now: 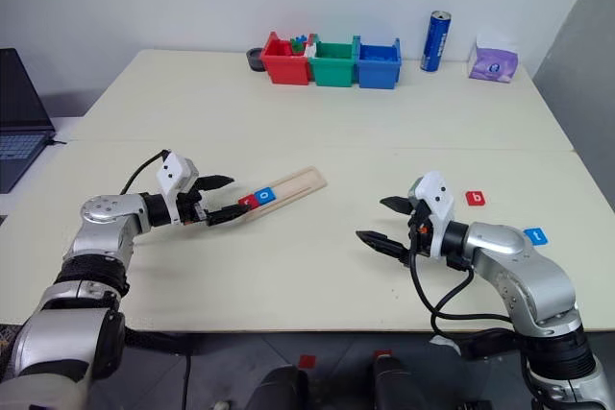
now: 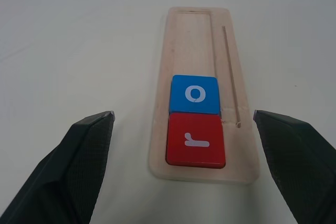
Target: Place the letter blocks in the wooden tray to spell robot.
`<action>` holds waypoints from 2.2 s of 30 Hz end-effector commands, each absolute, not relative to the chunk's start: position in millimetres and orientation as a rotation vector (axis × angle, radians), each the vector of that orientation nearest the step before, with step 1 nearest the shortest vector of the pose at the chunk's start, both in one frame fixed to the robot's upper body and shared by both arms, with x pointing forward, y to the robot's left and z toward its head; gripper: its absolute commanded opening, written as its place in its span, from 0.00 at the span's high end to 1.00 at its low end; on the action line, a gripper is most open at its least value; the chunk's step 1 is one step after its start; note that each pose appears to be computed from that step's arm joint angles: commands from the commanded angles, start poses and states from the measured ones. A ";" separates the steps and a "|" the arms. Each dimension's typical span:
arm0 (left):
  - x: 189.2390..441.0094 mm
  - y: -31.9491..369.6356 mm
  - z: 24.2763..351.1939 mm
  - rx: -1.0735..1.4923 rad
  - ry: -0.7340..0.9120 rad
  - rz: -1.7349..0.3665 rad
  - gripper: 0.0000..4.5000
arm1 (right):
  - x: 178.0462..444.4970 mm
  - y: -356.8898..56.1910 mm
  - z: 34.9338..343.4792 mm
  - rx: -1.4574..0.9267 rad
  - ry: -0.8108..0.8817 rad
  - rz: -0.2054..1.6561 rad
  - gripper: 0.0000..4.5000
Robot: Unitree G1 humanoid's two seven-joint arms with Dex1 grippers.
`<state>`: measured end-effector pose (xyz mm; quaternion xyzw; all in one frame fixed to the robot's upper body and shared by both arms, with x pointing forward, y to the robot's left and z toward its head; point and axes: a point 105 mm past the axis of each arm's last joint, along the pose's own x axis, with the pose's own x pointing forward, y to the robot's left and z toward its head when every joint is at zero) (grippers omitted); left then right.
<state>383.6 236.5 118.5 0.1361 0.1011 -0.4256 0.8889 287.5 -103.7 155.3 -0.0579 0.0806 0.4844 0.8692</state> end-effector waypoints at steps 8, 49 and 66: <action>384.3 222.8 115.2 0.325 0.242 -0.974 0.00 | 274.2 -103.4 171.8 -0.112 0.143 1.007 0.01; 382.9 239.4 90.7 0.396 0.364 -0.892 0.24 | 277.3 -100.1 180.9 -0.083 0.137 0.977 0.00; 352.0 157.6 87.6 0.442 0.201 -1.370 0.24 | 239.5 -104.2 166.5 -0.237 0.183 1.148 0.00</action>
